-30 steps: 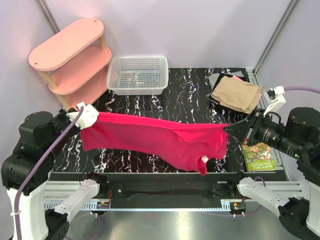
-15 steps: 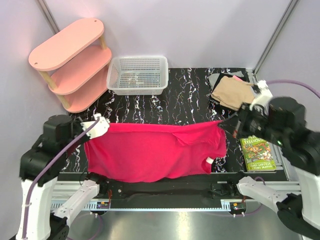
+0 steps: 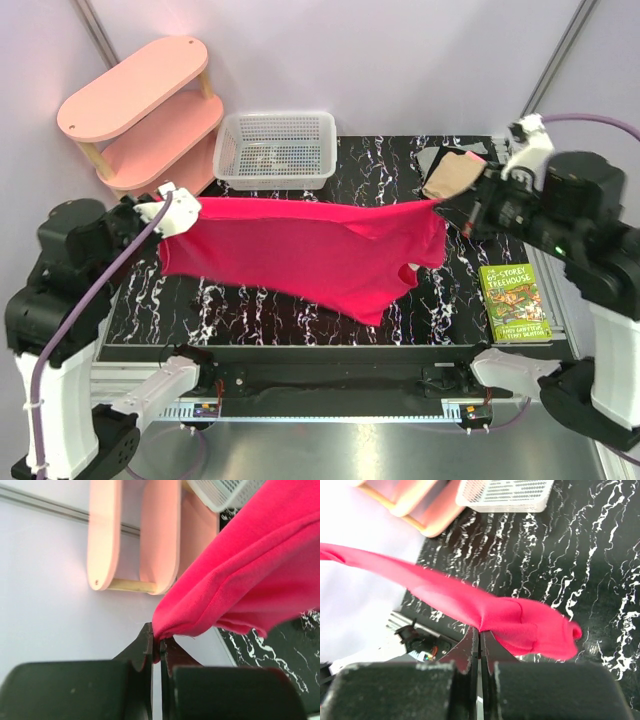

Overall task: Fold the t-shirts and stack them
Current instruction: Flatten out the tshirt

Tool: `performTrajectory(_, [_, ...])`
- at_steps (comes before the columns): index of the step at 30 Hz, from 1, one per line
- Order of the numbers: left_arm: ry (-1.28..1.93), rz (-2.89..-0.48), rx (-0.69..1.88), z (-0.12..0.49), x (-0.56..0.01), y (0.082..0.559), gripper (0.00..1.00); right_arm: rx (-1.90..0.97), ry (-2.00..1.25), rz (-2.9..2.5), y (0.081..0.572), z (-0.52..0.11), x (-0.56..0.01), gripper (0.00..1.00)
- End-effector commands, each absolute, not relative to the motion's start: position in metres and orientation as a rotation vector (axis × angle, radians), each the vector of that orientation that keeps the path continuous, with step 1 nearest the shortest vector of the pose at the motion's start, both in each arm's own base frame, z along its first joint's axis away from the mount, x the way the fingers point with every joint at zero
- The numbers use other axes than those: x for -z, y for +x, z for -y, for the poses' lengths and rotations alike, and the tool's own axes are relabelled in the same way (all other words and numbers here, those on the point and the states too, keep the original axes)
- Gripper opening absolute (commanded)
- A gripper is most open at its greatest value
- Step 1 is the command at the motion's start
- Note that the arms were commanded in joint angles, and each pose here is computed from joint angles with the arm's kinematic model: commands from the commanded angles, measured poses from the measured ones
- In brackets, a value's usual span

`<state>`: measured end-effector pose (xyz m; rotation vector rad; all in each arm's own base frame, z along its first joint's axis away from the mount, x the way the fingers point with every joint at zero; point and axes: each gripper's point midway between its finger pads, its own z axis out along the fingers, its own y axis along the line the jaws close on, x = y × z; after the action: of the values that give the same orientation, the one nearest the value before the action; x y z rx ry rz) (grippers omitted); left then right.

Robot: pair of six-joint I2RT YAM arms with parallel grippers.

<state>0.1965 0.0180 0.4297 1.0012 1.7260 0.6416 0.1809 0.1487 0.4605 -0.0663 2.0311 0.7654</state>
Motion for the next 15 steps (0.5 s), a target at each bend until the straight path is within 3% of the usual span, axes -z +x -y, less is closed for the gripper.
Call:
performTrajectory(1, [0.915,-1.713,-0.622,-0.028,-0.444,0.163,0.00,-0.851,-0.077,-1.963,0.139,-0.134,-0.477,0.00])
performTrajectory(9, [0.885,-1.685,-0.478,-0.027,-0.431,0.098,0.00,-0.921,-0.083,-1.907,0.076,-0.104,-0.487,0.00])
performTrajectory(13, [0.845,-1.664,-0.434,-0.022,-0.432,0.100,0.00,-0.850,-0.063,-1.935,0.084,-0.098,-0.480,0.00])
performTrajectory(15, [0.836,-1.699,-0.418,-0.015,-0.415,0.123,0.00,-0.801,-0.059,-2.012,0.105,-0.107,-0.457,0.00])
